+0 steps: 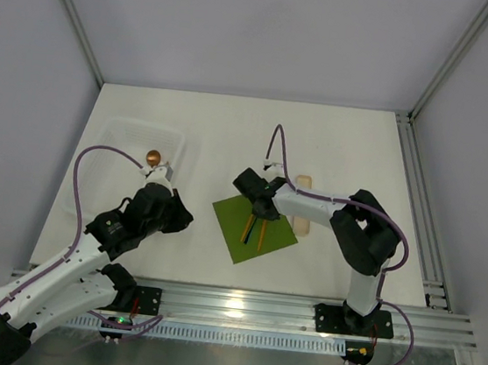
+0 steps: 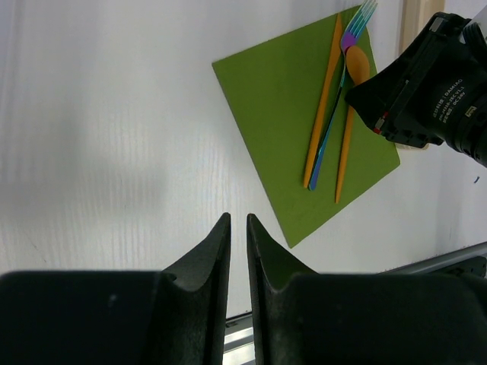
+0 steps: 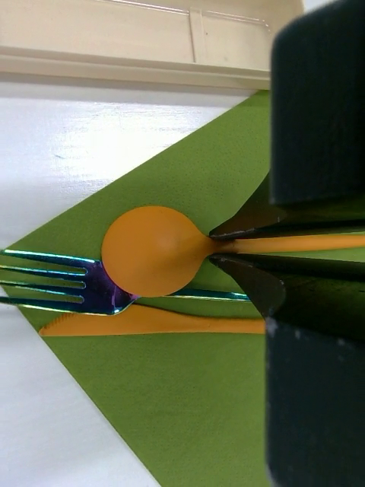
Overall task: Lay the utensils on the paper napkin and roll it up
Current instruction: Pick up the utensils from the napkin.
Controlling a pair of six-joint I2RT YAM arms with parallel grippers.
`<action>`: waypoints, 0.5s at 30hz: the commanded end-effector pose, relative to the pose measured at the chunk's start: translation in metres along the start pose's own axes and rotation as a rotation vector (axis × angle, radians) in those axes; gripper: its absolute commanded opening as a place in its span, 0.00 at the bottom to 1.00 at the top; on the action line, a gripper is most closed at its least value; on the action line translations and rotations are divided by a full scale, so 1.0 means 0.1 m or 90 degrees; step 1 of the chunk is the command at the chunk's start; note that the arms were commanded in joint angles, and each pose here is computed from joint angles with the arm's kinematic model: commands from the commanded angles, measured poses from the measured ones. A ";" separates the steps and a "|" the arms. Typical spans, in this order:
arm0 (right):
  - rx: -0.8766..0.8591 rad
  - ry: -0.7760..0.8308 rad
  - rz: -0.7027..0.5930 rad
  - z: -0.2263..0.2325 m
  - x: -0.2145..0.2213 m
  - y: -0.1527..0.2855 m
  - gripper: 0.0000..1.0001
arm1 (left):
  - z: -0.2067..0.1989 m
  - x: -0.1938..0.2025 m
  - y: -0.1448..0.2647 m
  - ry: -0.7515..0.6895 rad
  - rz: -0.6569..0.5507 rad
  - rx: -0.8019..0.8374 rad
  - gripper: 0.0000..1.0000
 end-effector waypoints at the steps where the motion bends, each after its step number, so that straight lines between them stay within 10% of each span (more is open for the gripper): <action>1: -0.014 -0.042 -0.022 0.00 -0.07 0.04 0.14 | -0.06 -0.03 0.01 -0.004 -0.008 0.019 0.15; 15: -0.055 -0.114 -0.031 -0.02 -0.15 0.17 0.04 | -0.04 -0.02 0.01 -0.005 -0.008 0.015 0.15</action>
Point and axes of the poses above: each gripper's point midway between its finger pads, its own y axis back along the fingers, its own z axis along the line the jaws close on, x = y × z, the point moved 8 cm from there along y, back along the fingers, and after that the axes turned 13 degrees about y, right-handed, at the moved point
